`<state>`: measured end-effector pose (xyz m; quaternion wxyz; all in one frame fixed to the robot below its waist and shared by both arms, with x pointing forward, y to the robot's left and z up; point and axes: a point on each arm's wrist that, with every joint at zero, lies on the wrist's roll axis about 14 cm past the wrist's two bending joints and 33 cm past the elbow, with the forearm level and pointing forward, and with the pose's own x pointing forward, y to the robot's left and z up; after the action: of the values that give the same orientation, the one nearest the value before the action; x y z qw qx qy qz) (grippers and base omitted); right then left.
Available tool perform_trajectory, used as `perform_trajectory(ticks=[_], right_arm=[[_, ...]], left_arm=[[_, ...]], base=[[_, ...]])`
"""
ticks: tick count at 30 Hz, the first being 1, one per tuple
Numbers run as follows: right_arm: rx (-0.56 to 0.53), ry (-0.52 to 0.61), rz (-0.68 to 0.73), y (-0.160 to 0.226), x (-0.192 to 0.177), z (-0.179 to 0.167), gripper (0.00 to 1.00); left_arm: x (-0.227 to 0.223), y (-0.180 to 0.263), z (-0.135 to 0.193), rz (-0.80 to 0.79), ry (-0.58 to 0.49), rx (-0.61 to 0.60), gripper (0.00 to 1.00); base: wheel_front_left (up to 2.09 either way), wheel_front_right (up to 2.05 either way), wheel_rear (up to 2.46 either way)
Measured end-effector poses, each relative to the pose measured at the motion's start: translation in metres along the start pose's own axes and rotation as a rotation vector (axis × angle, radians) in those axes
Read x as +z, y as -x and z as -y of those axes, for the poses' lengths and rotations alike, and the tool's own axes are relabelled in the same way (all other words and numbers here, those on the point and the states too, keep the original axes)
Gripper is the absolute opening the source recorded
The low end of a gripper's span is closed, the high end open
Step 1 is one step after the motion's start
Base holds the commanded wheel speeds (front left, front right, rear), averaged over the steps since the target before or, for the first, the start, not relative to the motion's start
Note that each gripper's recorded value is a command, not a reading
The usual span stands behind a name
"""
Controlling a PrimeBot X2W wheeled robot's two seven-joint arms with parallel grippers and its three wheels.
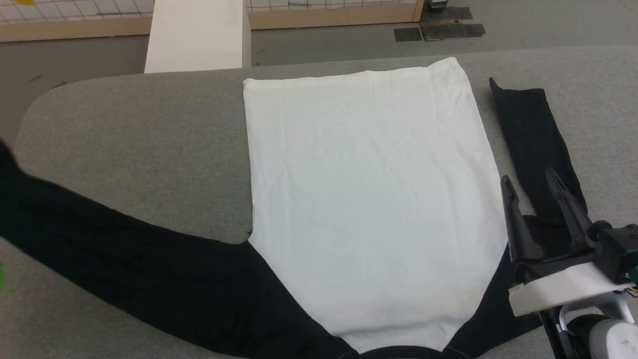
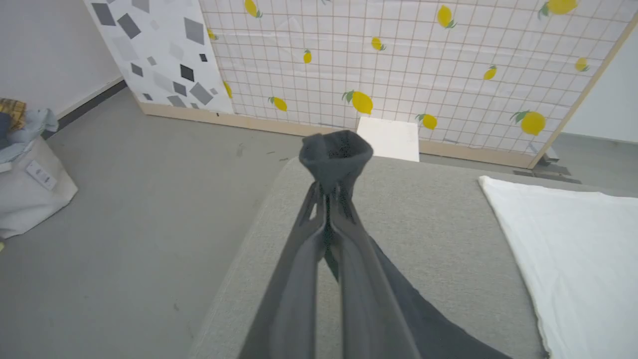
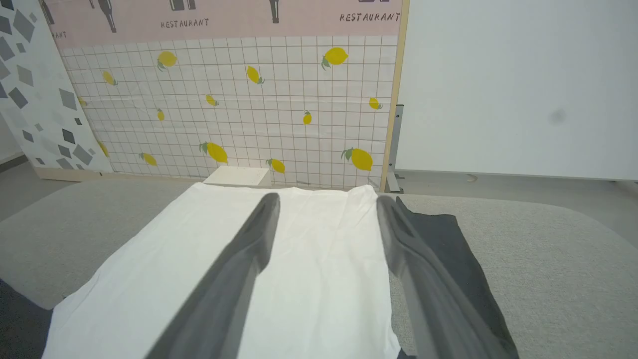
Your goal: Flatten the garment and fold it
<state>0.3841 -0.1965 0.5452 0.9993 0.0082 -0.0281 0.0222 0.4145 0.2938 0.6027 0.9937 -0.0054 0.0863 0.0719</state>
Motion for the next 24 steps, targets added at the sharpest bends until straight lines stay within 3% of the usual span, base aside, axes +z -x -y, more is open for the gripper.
perform_trajectory(ticks=[4, 13, 20, 24], right_arm=[[-0.010, -0.001, -0.017, 0.003, -0.004, 0.003, 1.00], [-0.035, 0.002, -0.016, 0.011, 0.000, 0.010, 1.00], [-0.045, 0.005, -0.022, 0.012, 0.000, 0.013, 1.00], [-0.053, -0.001, -0.033, 0.014, -0.004, 0.015, 1.00]], left_arm=[[0.009, 0.012, 0.043, 0.039, 0.012, -0.150, 0.00], [0.026, 0.042, 0.190, 0.114, 0.111, -0.586, 0.00], [0.003, 0.058, 0.310, 0.017, 0.137, -0.892, 0.00], [-0.016, 0.066, 0.359, -0.043, 0.118, -1.009, 0.00]], base=[[0.00, 0.00, 0.00], [0.00, 0.00, 0.00], [0.00, 0.00, 0.00], [0.00, 0.00, 0.00]])
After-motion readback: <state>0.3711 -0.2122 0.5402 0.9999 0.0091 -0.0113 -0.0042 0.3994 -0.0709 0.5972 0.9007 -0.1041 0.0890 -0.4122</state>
